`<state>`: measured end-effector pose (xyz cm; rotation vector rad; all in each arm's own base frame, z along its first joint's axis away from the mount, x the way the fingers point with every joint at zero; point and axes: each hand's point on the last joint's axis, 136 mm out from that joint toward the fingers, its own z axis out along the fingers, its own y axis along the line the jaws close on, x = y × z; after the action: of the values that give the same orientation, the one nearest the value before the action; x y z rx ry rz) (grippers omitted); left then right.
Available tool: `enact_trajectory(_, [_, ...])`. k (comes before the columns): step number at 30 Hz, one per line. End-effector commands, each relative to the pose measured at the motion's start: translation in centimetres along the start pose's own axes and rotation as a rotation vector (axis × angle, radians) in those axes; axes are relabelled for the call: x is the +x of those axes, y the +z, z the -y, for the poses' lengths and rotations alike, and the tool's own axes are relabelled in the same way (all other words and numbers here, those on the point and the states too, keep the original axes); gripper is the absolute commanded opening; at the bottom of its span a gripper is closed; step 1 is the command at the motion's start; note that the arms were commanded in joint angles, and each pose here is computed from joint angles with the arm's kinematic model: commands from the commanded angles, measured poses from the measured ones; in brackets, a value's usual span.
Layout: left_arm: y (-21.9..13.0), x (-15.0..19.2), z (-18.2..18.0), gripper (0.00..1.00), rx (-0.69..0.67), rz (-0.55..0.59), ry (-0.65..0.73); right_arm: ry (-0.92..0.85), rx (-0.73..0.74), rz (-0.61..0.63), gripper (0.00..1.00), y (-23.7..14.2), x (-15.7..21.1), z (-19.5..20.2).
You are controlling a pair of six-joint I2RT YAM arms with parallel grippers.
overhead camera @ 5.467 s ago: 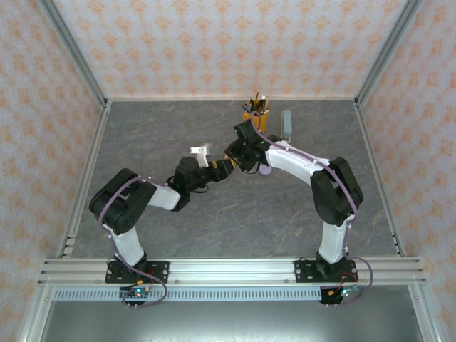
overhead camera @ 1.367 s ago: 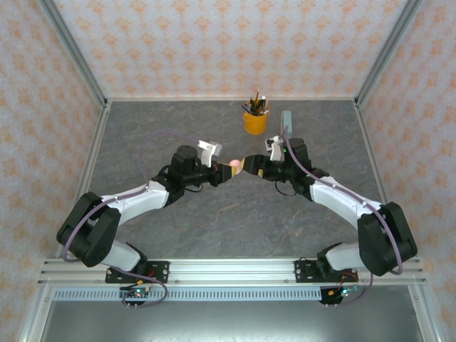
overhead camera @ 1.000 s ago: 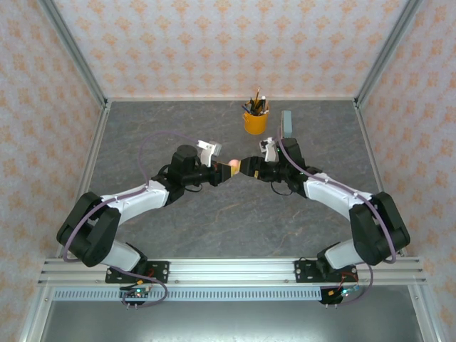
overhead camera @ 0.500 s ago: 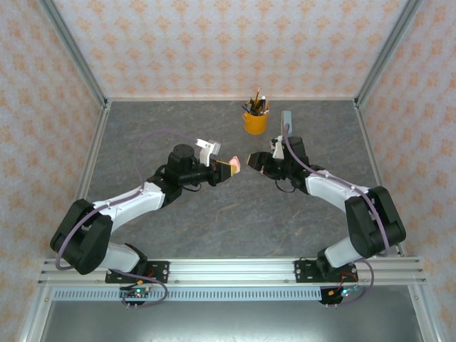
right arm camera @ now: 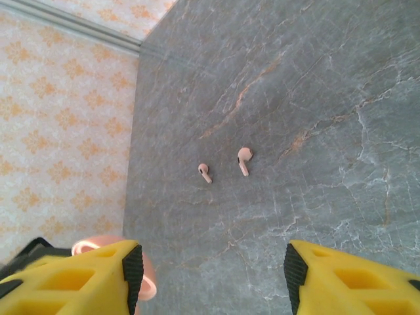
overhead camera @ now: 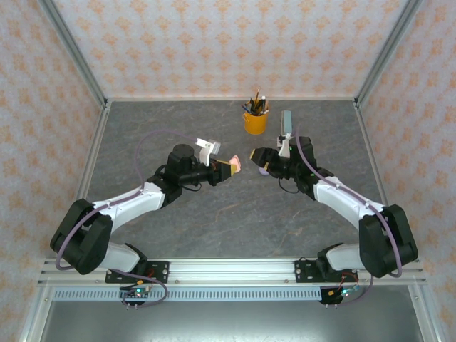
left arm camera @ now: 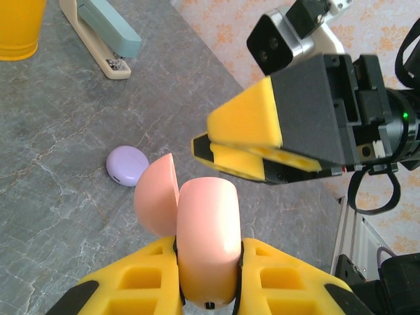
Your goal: Insert the wireless bluetooth earbuds into the charging case
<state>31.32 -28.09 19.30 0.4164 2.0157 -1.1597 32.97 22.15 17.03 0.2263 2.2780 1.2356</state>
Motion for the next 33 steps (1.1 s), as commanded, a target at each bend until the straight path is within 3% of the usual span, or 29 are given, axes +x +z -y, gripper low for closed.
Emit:
enact_trajectory(1, [0.1, -1.5, 1.6, 0.04, 0.072, 0.050, 0.036, -0.072, -0.092, -0.010, 0.60, -0.6, 0.4, -1.6])
enact_trajectory(12, [0.0, -2.6, 3.9, 0.03, 0.202, 0.092, 0.014, -0.143, -0.225, 0.001, 0.55, -1.8, 0.7, -4.3])
enact_trajectory(23, [-0.3, -2.6, 4.7, 0.01, 0.295, 0.070, -0.002, -0.164, -0.247, 0.075, 0.54, -4.5, -0.6, -5.4])
enact_trajectory(33, [0.0, -3.1, 5.0, 0.00, 0.319, 0.064, -0.002, -0.192, -0.301, 0.021, 0.50, -4.5, 0.1, -6.5])
